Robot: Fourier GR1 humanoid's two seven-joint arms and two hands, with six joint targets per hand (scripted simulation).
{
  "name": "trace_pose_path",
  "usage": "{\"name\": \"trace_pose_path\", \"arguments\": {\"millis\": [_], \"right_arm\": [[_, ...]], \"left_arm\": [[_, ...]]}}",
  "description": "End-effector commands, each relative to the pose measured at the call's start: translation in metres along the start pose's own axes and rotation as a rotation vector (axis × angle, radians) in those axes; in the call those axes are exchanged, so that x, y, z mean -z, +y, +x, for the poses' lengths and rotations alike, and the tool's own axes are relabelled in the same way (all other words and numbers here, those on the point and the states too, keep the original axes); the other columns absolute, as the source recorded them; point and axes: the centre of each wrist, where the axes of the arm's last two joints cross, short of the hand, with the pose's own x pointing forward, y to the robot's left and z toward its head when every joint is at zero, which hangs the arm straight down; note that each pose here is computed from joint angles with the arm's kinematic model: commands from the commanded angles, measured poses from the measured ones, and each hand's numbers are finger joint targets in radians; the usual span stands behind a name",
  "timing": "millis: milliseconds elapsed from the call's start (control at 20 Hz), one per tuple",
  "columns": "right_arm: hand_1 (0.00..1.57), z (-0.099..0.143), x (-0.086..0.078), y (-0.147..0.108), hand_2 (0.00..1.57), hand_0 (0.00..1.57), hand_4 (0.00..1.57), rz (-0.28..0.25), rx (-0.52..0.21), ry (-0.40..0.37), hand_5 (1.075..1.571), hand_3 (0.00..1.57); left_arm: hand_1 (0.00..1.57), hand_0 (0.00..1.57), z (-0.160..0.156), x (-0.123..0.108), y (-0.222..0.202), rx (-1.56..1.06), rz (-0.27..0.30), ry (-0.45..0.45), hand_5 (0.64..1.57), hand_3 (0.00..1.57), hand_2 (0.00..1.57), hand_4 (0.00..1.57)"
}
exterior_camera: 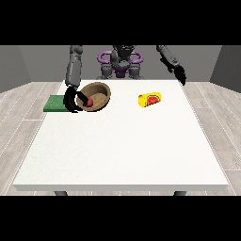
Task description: Pick the cup and pour the ball into the bowl, then pick the bowl and place it on the pad
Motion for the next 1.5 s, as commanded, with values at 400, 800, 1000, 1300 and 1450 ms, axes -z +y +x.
{"name": "trace_pose_path", "arguments": {"millis": [400,800,1000,1300,1450], "right_arm": [[1.57,0.057,0.043,-0.121,1.57,1.57,1.53,0.154,-0.553,0.288,1.567,1.57],[1.57,0.180,0.082,-0.095,1.57,1.57,1.57,0.257,-0.636,0.106,1.554,1.57],[1.57,0.142,0.076,-0.094,1.57,1.57,1.57,0.226,-0.600,0.059,1.503,1.54],[1.57,0.098,0.073,-0.095,1.57,1.57,1.44,0.059,-0.511,0.084,1.562,1.55],[1.57,0.096,0.080,-0.108,1.57,1.57,1.40,0.024,-0.449,0.071,1.562,1.57]], "left_arm": [[0.00,0.00,-0.041,-0.048,-0.009,-0.085,0.058,0.259,0.729,0.00,0.00,0.00],[0.00,0.00,-0.065,-0.095,0.032,-0.013,0.210,0.273,0.720,0.00,0.00,0.00],[0.00,0.00,-0.059,-0.106,0.086,0.042,0.333,0.227,0.676,0.00,0.00,0.00],[0.00,0.00,-0.042,-0.116,0.146,0.021,0.376,0.061,1.153,0.00,0.00,0.67],[0.00,0.00,-0.032,-0.115,0.167,0.013,0.413,0.021,1.175,0.00,0.00,0.88]]}}
